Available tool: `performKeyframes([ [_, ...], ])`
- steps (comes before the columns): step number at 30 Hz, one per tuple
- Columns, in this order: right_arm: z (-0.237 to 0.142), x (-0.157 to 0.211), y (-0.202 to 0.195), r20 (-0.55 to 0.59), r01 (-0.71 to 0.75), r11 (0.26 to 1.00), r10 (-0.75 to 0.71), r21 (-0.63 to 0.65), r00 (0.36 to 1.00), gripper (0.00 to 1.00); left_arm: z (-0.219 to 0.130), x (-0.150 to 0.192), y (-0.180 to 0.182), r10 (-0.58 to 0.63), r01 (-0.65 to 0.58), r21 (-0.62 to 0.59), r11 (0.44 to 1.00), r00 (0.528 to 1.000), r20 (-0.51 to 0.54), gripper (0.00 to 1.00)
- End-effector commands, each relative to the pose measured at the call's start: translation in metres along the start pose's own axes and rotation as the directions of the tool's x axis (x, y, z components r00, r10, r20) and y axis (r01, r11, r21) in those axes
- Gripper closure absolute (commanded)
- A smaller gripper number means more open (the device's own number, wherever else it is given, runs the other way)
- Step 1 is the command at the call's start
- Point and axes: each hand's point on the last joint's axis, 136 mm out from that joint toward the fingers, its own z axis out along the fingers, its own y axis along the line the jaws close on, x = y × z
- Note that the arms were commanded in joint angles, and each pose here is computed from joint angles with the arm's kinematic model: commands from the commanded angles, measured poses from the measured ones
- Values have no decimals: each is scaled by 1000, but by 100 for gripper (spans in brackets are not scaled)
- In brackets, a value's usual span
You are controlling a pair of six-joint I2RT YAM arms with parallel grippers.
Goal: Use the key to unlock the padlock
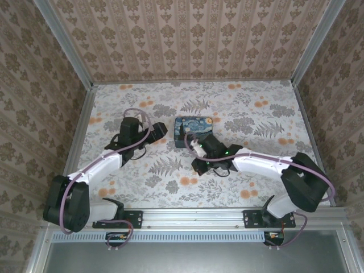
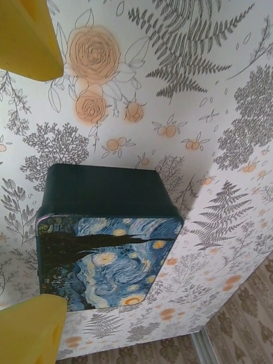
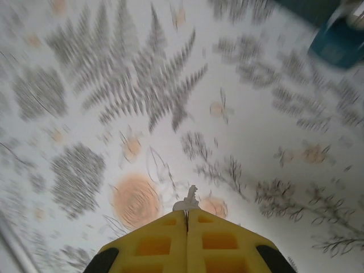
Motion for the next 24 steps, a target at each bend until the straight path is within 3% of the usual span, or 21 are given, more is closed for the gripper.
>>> performKeyframes([
  [1,-22,-31,23,103,-89,982,107,-164,989,100,-3,-13,-22,-19,18,31,999,1000,23,0],
  [7,-50,-71,14,242,-200,944,264,-261,933,100,6,-6,-73,-20,27,224,974,999,-30,0],
  [13,-70,-95,-10,352,-319,891,426,-323,834,100,14,2,-95,-74,97,281,955,993,-91,3],
  [18,-56,-77,-7,274,-351,867,455,-353,847,100,11,3,-98,-52,74,260,963,995,-89,3],
  [24,-21,-9,-3,117,-378,879,425,-289,898,100,3,5,-83,-27,40,183,982,997,-69,2],
])
